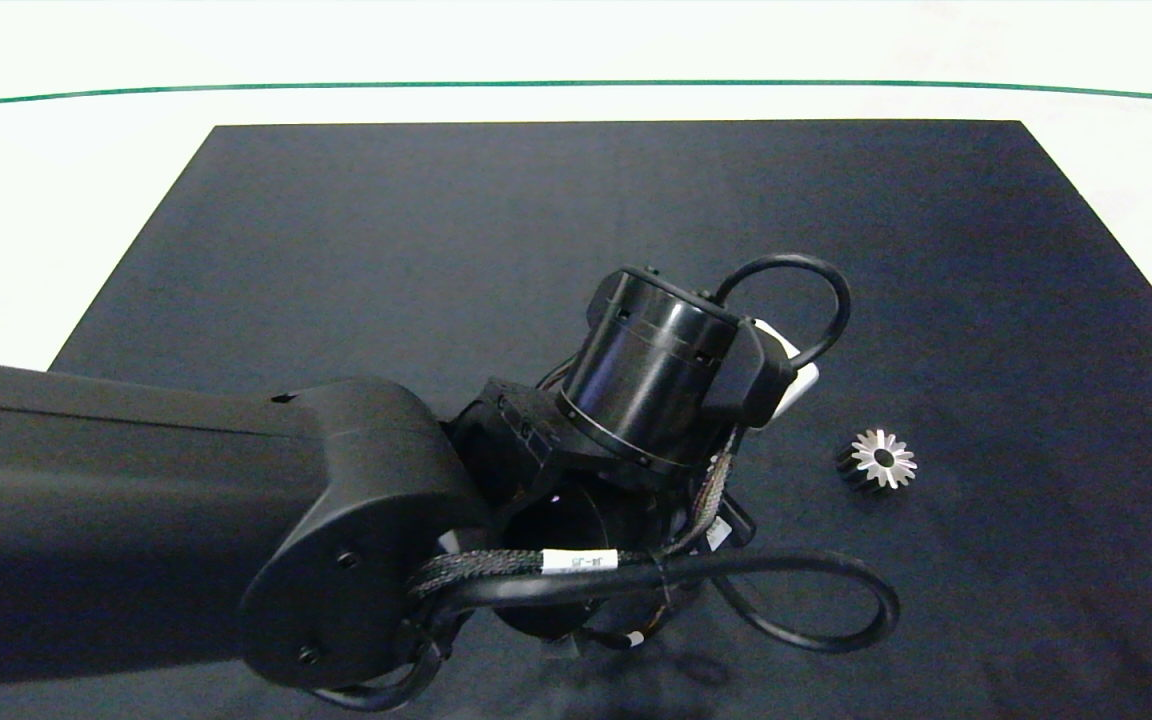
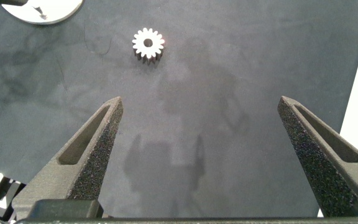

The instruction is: Remove an incorrectly installed larger gear and replace it with the correct smaller gear

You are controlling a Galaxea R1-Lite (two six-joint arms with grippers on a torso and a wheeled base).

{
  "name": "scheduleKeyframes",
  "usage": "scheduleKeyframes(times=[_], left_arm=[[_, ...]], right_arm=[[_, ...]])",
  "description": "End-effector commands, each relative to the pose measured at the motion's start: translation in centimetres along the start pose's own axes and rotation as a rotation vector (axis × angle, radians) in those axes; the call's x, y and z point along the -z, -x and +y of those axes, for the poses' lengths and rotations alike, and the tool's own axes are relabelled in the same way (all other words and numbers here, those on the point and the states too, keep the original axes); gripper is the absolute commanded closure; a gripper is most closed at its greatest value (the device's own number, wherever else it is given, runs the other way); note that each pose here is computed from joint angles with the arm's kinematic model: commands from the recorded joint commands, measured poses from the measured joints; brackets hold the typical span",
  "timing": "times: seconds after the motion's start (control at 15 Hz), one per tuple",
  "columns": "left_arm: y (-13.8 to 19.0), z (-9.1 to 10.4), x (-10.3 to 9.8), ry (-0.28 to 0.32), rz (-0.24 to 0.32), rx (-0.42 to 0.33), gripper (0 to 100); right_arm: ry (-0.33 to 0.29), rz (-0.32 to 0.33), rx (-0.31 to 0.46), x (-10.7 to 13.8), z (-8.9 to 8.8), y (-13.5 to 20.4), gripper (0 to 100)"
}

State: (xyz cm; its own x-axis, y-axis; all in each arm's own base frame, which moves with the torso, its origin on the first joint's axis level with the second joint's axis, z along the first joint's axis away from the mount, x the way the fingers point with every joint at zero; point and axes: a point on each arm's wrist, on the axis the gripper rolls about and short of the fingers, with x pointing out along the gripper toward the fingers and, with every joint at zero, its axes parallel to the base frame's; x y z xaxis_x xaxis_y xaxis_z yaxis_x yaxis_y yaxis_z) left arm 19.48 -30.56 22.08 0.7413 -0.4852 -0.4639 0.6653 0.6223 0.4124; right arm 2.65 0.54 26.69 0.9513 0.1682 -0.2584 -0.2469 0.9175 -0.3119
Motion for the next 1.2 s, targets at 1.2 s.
scheduleKeyframes(times=[1.2], left_arm=[[-3.0, -0.3, 1.3, -0.023, 0.071, -0.01, 84]], right_arm=[[-0.017, 0.02, -0.014, 1.0, 0.3, -0.1, 0]])
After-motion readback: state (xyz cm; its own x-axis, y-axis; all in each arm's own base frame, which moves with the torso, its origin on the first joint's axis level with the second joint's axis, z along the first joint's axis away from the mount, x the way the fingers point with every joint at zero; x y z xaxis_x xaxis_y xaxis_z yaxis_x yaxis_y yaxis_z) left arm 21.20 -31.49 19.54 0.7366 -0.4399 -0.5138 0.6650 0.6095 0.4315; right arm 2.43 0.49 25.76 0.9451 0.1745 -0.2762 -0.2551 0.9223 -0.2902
